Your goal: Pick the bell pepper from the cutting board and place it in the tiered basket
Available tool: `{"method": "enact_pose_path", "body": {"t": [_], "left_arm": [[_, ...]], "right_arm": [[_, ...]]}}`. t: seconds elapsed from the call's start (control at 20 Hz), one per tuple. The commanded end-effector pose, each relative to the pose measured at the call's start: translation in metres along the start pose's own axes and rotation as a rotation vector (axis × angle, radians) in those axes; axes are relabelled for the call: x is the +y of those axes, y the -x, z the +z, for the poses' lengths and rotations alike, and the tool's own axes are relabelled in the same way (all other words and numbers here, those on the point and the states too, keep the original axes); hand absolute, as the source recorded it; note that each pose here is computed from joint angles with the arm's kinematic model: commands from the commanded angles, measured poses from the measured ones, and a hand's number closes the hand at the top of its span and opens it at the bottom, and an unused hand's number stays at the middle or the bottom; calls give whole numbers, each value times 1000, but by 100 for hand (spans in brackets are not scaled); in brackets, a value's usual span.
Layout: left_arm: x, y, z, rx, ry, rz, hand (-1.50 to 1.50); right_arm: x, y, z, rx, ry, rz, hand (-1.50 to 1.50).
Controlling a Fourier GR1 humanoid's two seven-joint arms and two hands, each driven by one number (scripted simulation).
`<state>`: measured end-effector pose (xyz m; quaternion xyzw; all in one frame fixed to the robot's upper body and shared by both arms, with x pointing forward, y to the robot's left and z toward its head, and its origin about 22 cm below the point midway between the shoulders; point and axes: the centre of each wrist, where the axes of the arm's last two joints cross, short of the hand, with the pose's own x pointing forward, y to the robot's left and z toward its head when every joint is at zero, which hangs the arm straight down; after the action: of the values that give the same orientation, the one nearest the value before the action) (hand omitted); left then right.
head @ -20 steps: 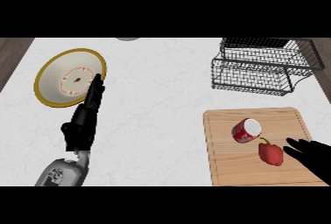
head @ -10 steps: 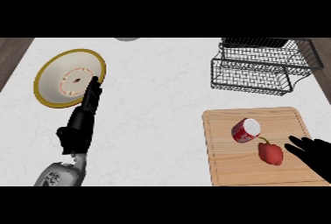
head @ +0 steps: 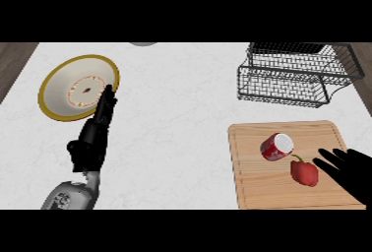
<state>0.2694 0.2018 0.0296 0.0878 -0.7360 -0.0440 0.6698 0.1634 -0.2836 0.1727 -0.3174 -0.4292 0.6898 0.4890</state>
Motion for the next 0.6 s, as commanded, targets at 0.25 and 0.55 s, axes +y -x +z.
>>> {"method": "enact_pose_path", "body": {"t": [0.25, 0.55], "left_arm": [[-15, 6, -1, -2, 7, -4, 0], [-8, 10, 7, 9, -2, -4, 0]], "right_arm": [[20, 8, -17, 80, 82, 97, -150], [39, 15, -25, 127, 69, 70, -150]]}}
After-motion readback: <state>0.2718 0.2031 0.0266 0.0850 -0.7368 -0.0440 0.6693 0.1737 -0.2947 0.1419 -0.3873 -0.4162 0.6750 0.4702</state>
